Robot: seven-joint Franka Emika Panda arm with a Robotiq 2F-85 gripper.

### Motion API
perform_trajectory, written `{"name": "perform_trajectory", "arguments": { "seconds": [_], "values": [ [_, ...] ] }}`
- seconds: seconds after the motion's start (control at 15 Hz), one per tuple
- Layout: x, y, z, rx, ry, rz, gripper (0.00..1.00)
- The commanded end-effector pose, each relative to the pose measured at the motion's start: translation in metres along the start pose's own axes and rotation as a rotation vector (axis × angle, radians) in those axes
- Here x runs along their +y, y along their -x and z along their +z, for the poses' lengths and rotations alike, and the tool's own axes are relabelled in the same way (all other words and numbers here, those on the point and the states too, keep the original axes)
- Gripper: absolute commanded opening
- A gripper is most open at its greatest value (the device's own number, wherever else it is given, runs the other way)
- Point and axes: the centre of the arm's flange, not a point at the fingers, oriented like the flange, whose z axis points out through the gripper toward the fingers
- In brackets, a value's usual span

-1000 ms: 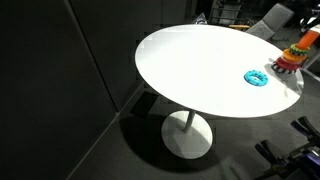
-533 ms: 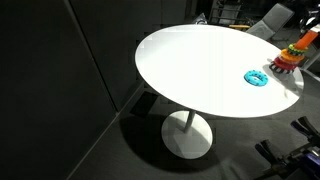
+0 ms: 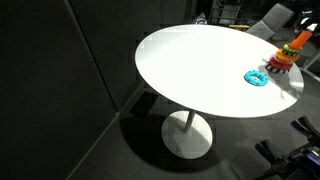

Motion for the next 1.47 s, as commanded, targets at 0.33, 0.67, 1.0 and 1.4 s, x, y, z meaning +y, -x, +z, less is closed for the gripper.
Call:
{"name": "perform_trajectory", "arguments": {
  "seconds": [0.33, 0.67, 1.0, 1.4],
  "values": [
    [-0.027, 0.027, -0.012, -0.021, -0.027, -0.058, 0.19],
    [-0.04, 0.042, -0.018, -0.044, -0.042, -0.088, 0.19],
    [-0.053, 0.058, -0.022, -0.061, -0.053, -0.12, 0.19],
    [-0.071, 0.074, -0.024, -0.065, -0.059, -0.162, 0.19]
  ]
}}
